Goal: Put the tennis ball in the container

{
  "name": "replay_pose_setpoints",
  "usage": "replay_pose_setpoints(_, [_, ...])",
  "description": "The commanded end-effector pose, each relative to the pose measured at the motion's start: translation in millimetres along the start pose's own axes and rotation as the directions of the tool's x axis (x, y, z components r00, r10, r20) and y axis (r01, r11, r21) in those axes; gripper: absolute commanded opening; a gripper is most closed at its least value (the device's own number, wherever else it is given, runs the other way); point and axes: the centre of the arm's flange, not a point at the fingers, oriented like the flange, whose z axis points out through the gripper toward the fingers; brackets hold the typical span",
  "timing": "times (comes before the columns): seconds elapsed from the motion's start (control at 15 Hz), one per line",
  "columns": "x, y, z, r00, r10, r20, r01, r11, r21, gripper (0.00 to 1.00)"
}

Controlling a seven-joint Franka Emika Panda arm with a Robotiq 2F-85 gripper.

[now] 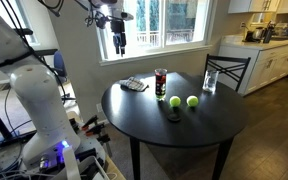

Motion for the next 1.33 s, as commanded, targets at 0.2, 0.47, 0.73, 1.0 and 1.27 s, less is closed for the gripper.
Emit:
replay_pose_setpoints(0.2, [0, 0, 0, 1.000, 0.000, 0.000, 0.000, 1.000, 0.000, 1.00])
replay_pose_setpoints(0.47, [0, 0, 0, 1.000, 0.000, 0.000, 0.000, 1.000, 0.000, 1.00])
replay_pose_setpoints(0.73, [-44, 12, 27, 0.998, -0.063, 0.002, 0.062, 0.996, 0.057, 1.00])
replay_pose_setpoints(1.0, [-67, 28, 52, 0.976, -0.215, -0.032, 0.216, 0.975, 0.059, 1.00])
replay_pose_setpoints(1.27, [-69, 55, 70, 0.925, -0.376, -0.050, 0.379, 0.924, 0.047, 1.00])
